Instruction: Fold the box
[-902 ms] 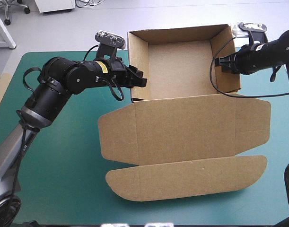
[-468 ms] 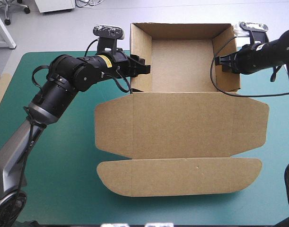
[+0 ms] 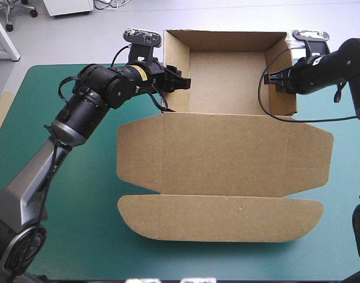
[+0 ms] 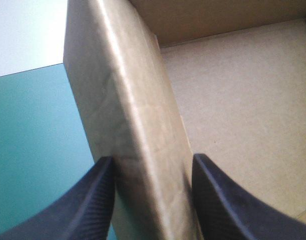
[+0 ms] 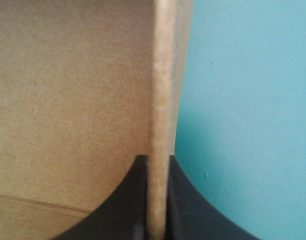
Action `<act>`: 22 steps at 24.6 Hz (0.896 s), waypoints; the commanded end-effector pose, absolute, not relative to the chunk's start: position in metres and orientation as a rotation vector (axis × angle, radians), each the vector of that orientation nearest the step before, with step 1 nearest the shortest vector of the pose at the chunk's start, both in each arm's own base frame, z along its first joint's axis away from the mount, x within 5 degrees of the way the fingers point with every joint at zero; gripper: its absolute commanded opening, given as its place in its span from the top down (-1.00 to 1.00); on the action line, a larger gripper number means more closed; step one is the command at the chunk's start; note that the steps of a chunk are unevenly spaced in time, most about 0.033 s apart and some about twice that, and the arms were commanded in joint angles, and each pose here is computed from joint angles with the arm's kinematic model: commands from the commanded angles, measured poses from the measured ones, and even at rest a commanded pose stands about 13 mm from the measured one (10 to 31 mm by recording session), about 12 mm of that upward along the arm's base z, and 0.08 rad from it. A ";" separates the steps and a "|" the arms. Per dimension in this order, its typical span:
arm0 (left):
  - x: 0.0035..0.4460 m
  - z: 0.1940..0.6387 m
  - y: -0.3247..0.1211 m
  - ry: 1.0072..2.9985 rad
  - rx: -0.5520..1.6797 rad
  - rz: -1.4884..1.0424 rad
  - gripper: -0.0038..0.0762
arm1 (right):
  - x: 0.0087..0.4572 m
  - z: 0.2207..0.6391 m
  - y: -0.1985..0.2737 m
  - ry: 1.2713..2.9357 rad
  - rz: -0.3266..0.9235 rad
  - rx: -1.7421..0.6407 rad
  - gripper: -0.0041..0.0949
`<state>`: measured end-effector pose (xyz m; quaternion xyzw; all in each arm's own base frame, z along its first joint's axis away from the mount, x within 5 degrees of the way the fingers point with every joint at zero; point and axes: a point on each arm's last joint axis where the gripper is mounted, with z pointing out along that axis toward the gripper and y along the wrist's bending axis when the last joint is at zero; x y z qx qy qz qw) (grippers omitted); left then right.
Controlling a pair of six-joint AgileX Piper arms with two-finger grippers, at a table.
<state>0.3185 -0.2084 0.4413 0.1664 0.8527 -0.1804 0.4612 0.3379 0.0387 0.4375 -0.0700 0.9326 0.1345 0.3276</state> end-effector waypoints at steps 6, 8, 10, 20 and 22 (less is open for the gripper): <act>0.319 0.468 -0.210 1.903 0.375 -0.486 0.04 | 0.321 0.463 0.053 2.346 0.436 -0.236 0.95; 0.323 0.468 -0.210 1.889 0.350 -0.477 0.04 | 0.321 0.463 0.053 2.346 0.437 -0.234 0.95; 0.325 0.468 -0.209 1.872 0.338 -0.462 0.04 | 0.321 0.463 0.053 2.347 0.438 -0.232 0.95; 0.341 0.451 -0.219 1.913 0.340 -0.447 0.04 | 0.321 0.462 0.052 2.353 0.427 -0.214 0.95; 0.343 0.448 -0.220 1.921 0.343 -0.442 0.04 | 0.321 0.462 0.052 2.354 0.424 -0.211 0.95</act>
